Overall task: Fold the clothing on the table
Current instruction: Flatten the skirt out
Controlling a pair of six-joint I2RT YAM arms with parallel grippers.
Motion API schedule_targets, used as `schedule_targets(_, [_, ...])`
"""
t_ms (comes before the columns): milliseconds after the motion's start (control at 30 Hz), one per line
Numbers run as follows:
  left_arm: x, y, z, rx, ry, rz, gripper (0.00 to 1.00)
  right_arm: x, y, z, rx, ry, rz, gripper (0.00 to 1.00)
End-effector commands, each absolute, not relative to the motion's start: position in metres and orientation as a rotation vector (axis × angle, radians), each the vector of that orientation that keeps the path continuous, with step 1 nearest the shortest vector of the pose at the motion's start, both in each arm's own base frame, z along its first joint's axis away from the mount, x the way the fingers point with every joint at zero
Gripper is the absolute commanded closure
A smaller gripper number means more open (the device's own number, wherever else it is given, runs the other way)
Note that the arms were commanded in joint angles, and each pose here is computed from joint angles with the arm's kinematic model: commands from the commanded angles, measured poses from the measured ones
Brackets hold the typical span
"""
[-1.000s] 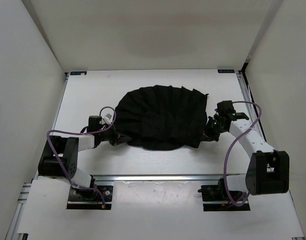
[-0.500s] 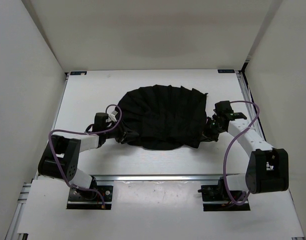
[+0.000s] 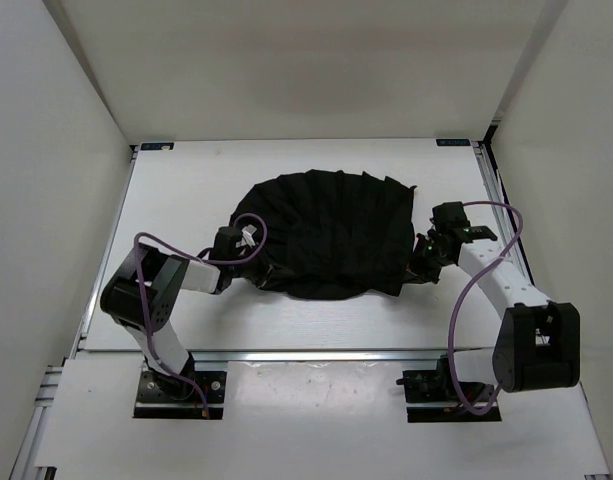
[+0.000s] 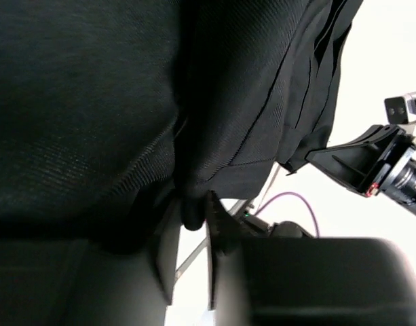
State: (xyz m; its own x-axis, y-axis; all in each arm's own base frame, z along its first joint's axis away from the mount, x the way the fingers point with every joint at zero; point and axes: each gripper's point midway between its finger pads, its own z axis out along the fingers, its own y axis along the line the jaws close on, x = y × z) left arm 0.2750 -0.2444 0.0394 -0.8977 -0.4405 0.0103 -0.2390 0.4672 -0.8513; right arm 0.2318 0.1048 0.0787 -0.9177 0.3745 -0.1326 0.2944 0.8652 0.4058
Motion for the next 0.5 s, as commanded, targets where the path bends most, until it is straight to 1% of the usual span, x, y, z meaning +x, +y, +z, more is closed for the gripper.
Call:
schedule_targets(0, [0.284, -0.263, 0.056, -0.514, 2.444, -1.489, 0.75, 0.229, 0.098, 0.088, 0.520, 2.793, 0.551, 1.00])
schedule_targets(33, [0.285, -0.261, 0.058, -0.519, 2.429, -1.509, 0.83, 0.232, 0.098, 0.094, 0.510, 2.767, 0.564, 1.00])
schedule_targets(100, [0.296, -0.251, 0.079, -0.543, 2.352, -1.565, 0.96, 0.234, 0.095, 0.097, 0.523, 2.731, 0.578, 1.00])
schedule_targets(133, [0.304, -0.243, 0.085, -0.551, 2.326, -1.563, 0.97, 0.239, 0.093, 0.101, 0.538, 2.702, 0.590, 1.00])
schedule_targets(200, [0.331, -0.221, 0.120, -0.505, 2.229, -1.545, 0.97, 0.244, 0.085, 0.103, 0.554, 2.689, 0.578, 1.00])
schedule_targets(233, [0.334, -0.211, 0.118, -0.497, 2.254, -1.497, 0.97, 0.244, 0.082, 0.102, 0.557, 2.706, 0.555, 1.00])
schedule_targets(267, [0.346, -0.194, 0.132, -0.521, 2.241, -1.459, 0.98, 0.246, 0.080, 0.102, 0.551, 2.710, 0.538, 1.00])
schedule_targets(300, [0.355, -0.185, 0.147, -0.449, 2.208, -1.415, 0.99, 0.248, 0.077, 0.104, 0.547, 2.708, 0.515, 1.00])
schedule_targets(400, [0.359, -0.146, 0.142, -0.481, 2.246, -1.277, 1.00, 0.246, 0.075, 0.101, 0.555, 2.732, 0.494, 1.00])
schedule_targets(433, [0.347, -0.143, 0.128, -0.499, 2.302, -1.259, 1.00, 0.242, 0.076, 0.098, 0.543, 2.752, 0.492, 1.00])
schedule_targets(467, [0.341, -0.141, 0.129, -0.486, 2.307, -1.251, 1.00, 0.239, 0.078, 0.097, 0.545, 2.765, 0.494, 1.00])
